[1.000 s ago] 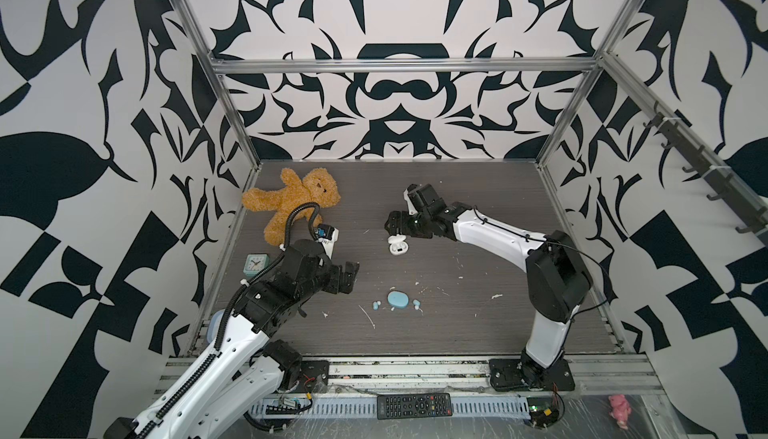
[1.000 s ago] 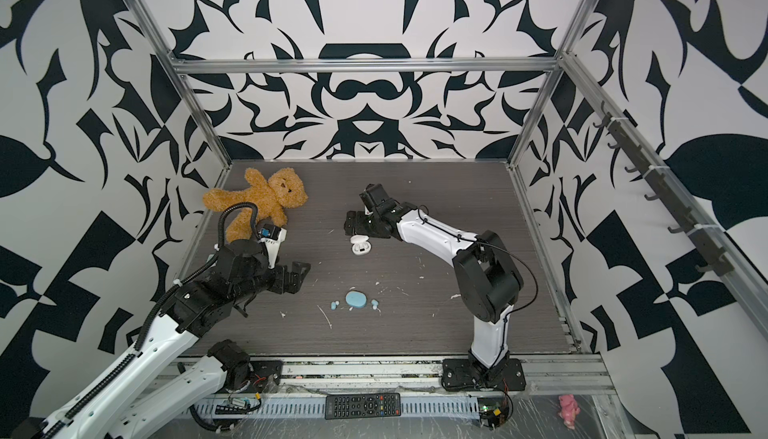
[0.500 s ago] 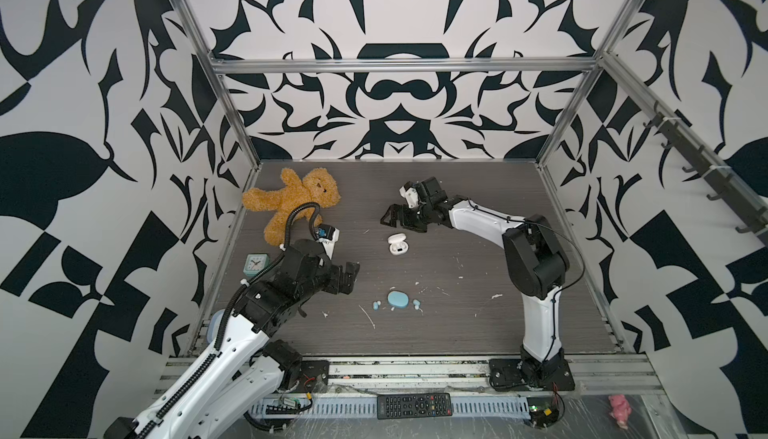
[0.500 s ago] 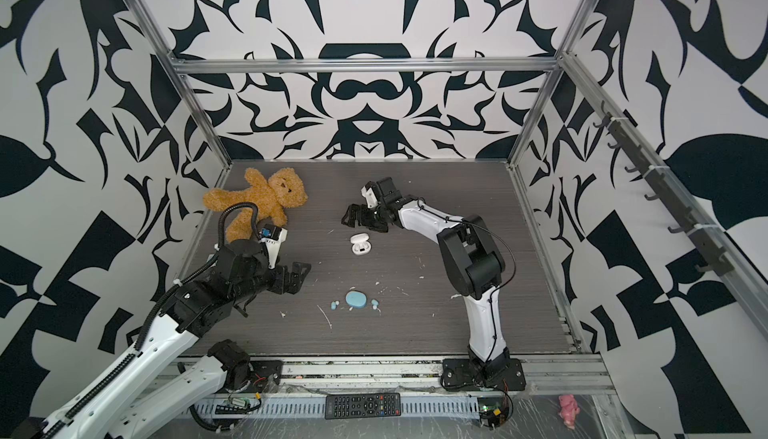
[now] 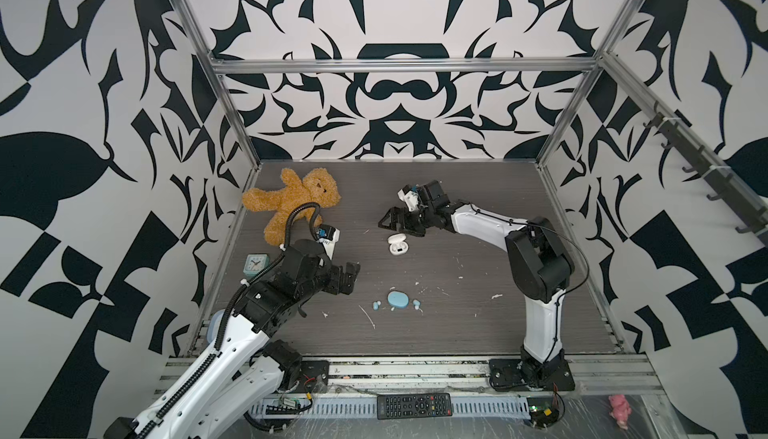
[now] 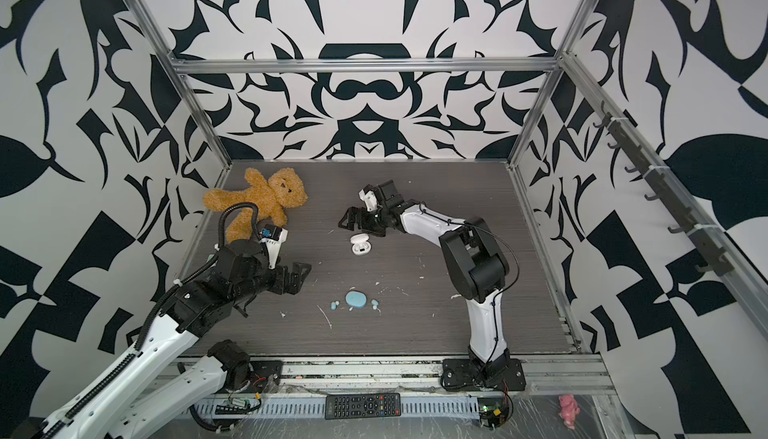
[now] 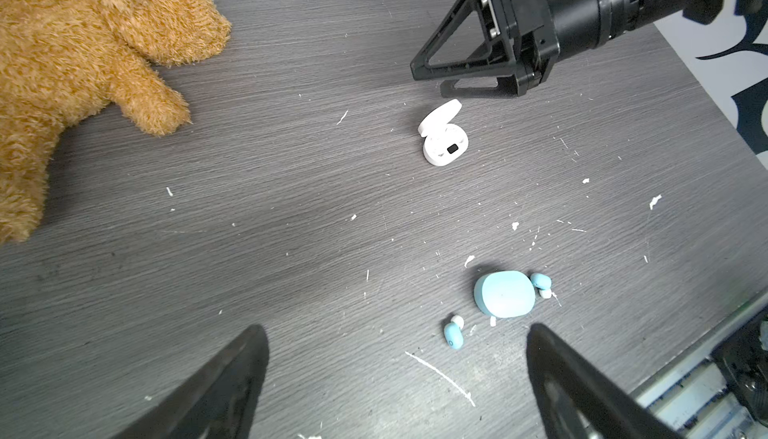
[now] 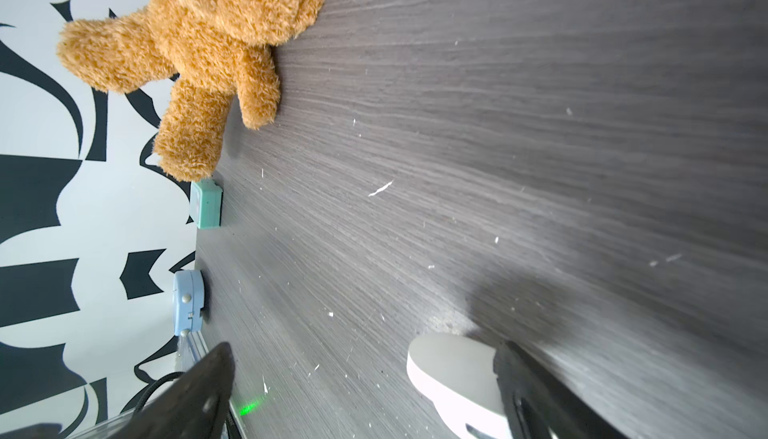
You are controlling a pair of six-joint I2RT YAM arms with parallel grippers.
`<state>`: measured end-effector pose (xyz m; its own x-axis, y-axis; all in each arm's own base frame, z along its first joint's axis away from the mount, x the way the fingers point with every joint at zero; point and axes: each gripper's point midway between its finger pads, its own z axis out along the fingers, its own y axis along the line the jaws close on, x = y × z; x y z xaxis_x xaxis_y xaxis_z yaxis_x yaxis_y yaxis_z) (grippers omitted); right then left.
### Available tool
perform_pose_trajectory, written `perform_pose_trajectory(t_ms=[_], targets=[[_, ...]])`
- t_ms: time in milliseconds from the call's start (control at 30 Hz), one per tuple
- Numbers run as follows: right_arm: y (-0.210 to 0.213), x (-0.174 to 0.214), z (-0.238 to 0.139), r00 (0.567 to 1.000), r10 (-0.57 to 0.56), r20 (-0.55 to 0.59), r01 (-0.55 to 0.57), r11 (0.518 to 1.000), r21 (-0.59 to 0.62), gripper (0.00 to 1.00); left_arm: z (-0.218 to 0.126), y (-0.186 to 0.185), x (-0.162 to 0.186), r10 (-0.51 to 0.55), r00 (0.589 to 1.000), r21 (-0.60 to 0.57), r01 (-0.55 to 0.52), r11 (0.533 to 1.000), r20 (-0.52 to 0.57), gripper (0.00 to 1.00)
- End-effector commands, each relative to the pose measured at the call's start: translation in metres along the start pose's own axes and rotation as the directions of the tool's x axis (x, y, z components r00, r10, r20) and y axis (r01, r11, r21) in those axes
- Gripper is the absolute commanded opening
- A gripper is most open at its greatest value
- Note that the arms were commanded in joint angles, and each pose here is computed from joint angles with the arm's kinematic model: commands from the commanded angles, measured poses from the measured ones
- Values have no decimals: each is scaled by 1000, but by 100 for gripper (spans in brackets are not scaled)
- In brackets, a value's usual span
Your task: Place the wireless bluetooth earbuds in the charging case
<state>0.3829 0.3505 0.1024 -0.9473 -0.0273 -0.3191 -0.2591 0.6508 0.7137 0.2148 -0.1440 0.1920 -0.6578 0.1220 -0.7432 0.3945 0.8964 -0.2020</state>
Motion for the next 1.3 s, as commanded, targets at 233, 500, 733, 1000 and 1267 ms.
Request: perform_pose_trajectory(t_ms=[233,500,733,1000,1267], targets=[[30,20,-23,998,-51,31,52,998,-39,99,1,-1,-1,2,1000,9,-2,1000,7,99],[32,32,-94,968,-142,207,97,972,214,99,-3,-3,-2,-3,1000,24,2,1000,17,99],[4,82,-130,968,-75,239,-42,892,450,99,-9,-9,-6,-31,999,54,29,998,24,99],[13,143,-125,984,13,179,-114,815,568,99,-21,10,-12,-112,993,-55,114,992,48,99],[28,170,-107,981,129,146,-191,783,592,99,-26,13,12,-346,937,-97,340,935,-44,99]])
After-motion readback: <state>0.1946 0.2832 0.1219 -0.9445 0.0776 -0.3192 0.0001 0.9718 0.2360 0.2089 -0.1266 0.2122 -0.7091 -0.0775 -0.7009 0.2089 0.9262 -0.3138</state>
